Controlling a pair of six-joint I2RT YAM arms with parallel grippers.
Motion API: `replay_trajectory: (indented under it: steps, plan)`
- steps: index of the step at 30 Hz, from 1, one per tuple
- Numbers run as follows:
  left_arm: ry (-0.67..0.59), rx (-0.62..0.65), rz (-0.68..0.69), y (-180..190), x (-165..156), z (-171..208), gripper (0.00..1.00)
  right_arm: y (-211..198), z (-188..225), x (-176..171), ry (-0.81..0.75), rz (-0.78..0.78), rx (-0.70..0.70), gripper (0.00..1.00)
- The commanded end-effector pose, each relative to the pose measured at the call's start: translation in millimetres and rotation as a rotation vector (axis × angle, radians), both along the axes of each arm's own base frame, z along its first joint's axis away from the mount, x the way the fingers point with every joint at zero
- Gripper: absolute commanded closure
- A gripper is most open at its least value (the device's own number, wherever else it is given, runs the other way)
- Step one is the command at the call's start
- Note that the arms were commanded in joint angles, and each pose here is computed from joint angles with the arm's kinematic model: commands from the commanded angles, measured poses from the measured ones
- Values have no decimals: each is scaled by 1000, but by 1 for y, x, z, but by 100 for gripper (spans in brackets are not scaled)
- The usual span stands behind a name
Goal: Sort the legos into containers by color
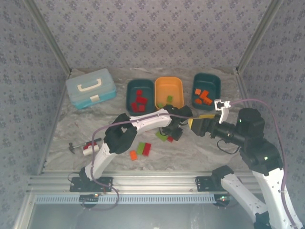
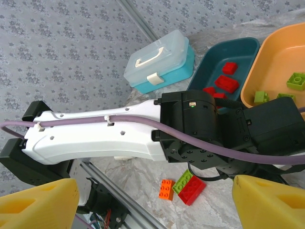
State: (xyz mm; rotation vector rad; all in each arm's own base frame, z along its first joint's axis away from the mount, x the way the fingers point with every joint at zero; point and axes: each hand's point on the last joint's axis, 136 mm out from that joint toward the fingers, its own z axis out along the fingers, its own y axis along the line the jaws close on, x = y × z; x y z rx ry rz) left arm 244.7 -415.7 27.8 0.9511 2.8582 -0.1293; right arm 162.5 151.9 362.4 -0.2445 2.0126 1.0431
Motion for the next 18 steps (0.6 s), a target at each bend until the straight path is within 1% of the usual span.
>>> replay_trajectory:
  steps: [1, 2, 7, 10, 14, 18]
  plan:
    - [-4, 25, 13, 2, -1, -1, 65, 2, 1, 1, -18, 12, -5, 15]
    - [-21, 22, 19, 2, 1, 3, 69, 2, 0, 1, -17, 14, -5, 15]
    - [-140, -26, 80, 10, 26, 43, 75, 6, 2, -2, -25, 42, 9, 16]
    - [-172, -87, 151, 25, 49, 72, 75, 13, 10, -8, -40, 96, 44, 16]
    - [-216, -196, 227, 48, 83, 117, 75, 15, 16, -13, -59, 116, 59, 16]
    - [-238, -255, 316, 80, 120, 134, 74, 19, 8, -3, -33, 115, 67, 16]
